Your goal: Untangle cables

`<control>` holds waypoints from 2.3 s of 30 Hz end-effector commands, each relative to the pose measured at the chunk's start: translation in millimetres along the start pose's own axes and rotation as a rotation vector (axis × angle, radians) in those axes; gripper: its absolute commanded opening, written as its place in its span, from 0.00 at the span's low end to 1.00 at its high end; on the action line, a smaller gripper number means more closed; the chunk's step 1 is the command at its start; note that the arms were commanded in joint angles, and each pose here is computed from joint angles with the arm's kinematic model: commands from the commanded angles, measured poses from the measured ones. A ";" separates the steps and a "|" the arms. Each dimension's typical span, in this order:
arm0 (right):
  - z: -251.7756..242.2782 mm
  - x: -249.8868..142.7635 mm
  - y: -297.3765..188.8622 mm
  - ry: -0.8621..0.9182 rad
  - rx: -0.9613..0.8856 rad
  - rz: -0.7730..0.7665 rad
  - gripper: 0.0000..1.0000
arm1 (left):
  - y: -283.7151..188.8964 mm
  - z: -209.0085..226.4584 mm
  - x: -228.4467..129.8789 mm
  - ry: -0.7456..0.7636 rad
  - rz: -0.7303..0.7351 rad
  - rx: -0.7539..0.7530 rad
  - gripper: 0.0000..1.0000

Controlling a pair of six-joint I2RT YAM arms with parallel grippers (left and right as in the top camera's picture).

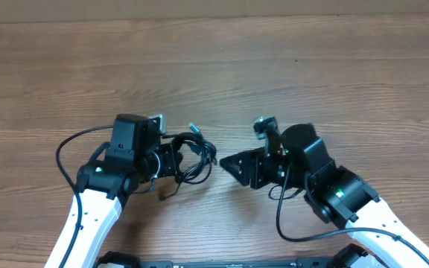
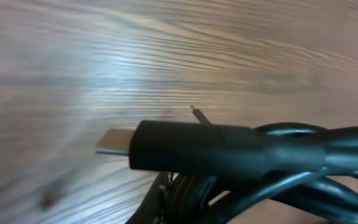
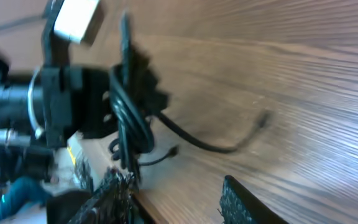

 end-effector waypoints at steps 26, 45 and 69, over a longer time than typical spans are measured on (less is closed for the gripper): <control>16.9 13.6 5.5 -0.203 -0.023 -0.097 0.04 | 23.6 -13.7 -17.5 0.282 0.252 -0.280 0.04; 11.9 60.2 -12.8 -0.331 -0.277 -0.295 0.04 | 2.3 -36.9 -40.6 0.512 0.341 -0.706 0.04; -38.0 26.8 12.4 -0.170 -0.540 -0.060 0.20 | -29.8 -58.6 -41.6 0.705 0.185 -1.199 0.04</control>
Point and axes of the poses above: each gripper's point midway between its finger pads, its own y axis out along the fingers, its own z axis along the line the jaws close on, x = y × z, the point moved 8 cm from there along -y, back along the fingers, and after that the axes turned 8 degrees about -y, right-handed, at the moved point
